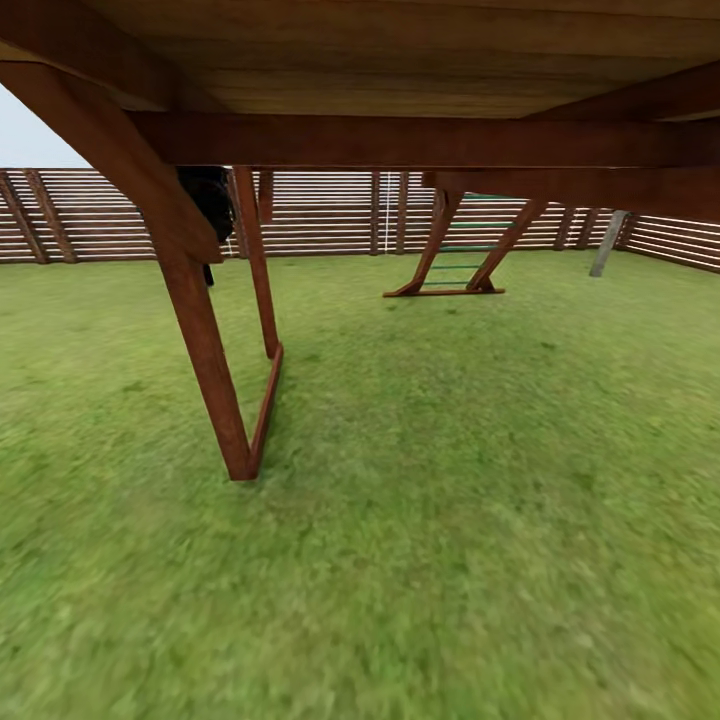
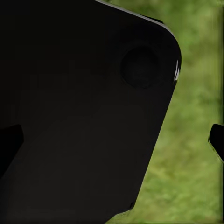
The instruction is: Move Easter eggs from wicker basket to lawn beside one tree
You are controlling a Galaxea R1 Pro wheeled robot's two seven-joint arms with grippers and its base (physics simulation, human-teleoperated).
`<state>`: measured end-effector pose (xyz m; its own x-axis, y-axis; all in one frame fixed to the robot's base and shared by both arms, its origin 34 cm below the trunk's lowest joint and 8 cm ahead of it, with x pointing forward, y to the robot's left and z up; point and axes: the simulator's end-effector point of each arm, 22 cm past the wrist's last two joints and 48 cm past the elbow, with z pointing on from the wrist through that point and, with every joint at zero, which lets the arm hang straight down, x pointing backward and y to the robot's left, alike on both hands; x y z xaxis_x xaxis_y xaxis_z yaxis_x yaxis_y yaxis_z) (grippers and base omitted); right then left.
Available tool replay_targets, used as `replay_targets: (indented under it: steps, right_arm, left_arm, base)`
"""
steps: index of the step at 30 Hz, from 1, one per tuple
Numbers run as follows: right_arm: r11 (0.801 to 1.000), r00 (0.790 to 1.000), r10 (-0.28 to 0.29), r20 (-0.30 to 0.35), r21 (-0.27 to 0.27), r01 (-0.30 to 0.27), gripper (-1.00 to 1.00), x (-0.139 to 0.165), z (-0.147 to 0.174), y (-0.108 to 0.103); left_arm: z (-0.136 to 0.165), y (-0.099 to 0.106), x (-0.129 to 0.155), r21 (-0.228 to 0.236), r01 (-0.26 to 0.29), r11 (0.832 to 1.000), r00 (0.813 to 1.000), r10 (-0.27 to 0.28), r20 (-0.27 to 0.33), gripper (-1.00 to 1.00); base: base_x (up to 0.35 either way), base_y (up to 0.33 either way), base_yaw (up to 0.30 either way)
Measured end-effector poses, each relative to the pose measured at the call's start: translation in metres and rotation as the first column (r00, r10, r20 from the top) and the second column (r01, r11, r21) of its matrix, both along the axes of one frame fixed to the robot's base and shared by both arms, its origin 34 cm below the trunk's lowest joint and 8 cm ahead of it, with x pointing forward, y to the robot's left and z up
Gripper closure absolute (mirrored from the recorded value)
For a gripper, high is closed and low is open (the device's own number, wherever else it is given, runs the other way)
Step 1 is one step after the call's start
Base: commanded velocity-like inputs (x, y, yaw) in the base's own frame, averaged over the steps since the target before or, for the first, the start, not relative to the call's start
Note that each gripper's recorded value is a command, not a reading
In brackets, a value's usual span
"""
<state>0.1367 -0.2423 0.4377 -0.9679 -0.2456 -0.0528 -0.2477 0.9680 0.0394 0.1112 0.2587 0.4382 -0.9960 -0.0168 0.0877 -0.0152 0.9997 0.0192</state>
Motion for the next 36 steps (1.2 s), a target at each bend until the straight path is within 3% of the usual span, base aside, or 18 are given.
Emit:
replay_targets:
  steps: [31,36]
  right_arm:
    - [1.0,1.0,-0.001,-0.002,0.001,0.001,-1.0,-0.0008,0.0,0.0008]
    - [1.0,1.0,-0.003,-0.003,0.001,0.003,-1.0,-0.0007,-0.0001,0.0009]
  left_arm:
    - [0.0,0.0,0.0002,0.0,-0.001,1.0,1.0,0.001,0.0,-1.0]
    - [-0.0001,0.0012,0.0006,0.002,-0.001,1.0,1.0,0.001,0.001,-1.0]
  base:
    - [0.319,0.0,0.0]
    - [0.087,0.0,0.0]
